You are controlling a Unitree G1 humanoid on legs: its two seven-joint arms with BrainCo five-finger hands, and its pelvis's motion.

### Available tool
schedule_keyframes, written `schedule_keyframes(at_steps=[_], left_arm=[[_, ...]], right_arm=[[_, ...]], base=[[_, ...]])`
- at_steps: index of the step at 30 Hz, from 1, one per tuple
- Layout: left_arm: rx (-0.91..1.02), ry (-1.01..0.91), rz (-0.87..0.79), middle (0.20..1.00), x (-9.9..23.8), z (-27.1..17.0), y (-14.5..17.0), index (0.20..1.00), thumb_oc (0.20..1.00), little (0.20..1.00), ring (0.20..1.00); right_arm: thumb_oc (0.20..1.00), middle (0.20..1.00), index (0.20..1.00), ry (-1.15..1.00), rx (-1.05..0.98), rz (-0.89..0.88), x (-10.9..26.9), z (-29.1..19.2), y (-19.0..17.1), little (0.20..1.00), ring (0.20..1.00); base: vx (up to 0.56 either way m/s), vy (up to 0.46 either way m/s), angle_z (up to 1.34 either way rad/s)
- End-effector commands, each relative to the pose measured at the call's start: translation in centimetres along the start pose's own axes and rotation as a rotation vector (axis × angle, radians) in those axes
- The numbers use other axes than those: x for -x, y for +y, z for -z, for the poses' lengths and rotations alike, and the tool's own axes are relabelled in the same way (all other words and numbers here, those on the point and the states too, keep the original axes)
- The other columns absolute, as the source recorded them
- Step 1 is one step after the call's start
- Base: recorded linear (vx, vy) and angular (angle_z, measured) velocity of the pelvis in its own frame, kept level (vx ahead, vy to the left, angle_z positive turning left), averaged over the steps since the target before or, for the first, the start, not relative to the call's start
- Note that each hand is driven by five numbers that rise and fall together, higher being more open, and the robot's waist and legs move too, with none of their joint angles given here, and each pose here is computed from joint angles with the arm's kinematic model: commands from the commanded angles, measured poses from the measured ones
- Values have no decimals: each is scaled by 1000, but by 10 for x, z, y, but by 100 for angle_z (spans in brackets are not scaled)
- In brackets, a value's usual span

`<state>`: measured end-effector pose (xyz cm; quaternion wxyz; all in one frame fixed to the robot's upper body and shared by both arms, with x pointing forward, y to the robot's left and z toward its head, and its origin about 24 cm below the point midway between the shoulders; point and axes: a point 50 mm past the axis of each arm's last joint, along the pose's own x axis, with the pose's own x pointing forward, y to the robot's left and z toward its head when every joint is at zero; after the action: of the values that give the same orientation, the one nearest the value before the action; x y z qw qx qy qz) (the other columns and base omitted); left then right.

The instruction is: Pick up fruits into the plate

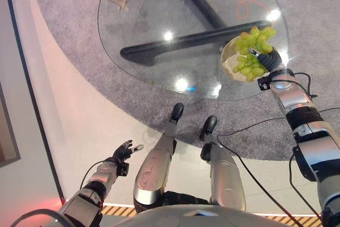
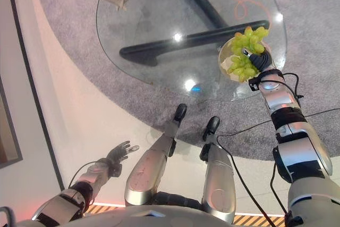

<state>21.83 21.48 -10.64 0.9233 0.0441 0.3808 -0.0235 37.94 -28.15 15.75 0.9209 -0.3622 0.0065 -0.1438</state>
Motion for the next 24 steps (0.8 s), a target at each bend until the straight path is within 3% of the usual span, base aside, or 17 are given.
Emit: schedule_keyframes(at_steps=[1,11,12,13,24], left_arm=[[-31,30,12,1000,4,11,-1,1000,1000,1000,1000],[-12,-80,44,1000,-1,-20,-9,1000,1000,1000,1000],[-10,-82,48,1000,-1,-20,-10,1000,1000,1000,1000],[5,-81,57,1000,-1,-20,-11,1000,1000,1000,1000],[-28,-98,73,1000,1,-17,-14,1000,1000,1000,1000]], right_arm=[[200,200,200,-88,129,118,-5,-22,-24,200,200],[200,200,200,114,235,155,-17,-11,-28,200,200],[382,382,382,130,247,163,-17,-9,-30,382,382],[1000,1000,1000,164,271,184,-16,-5,-34,1000,1000],[1000,1000,1000,372,353,272,-7,30,-45,1000,1000]], base=[[-11,59,4],[-8,62,5],[-24,48,1],[-28,45,1],[-44,1,-3]])
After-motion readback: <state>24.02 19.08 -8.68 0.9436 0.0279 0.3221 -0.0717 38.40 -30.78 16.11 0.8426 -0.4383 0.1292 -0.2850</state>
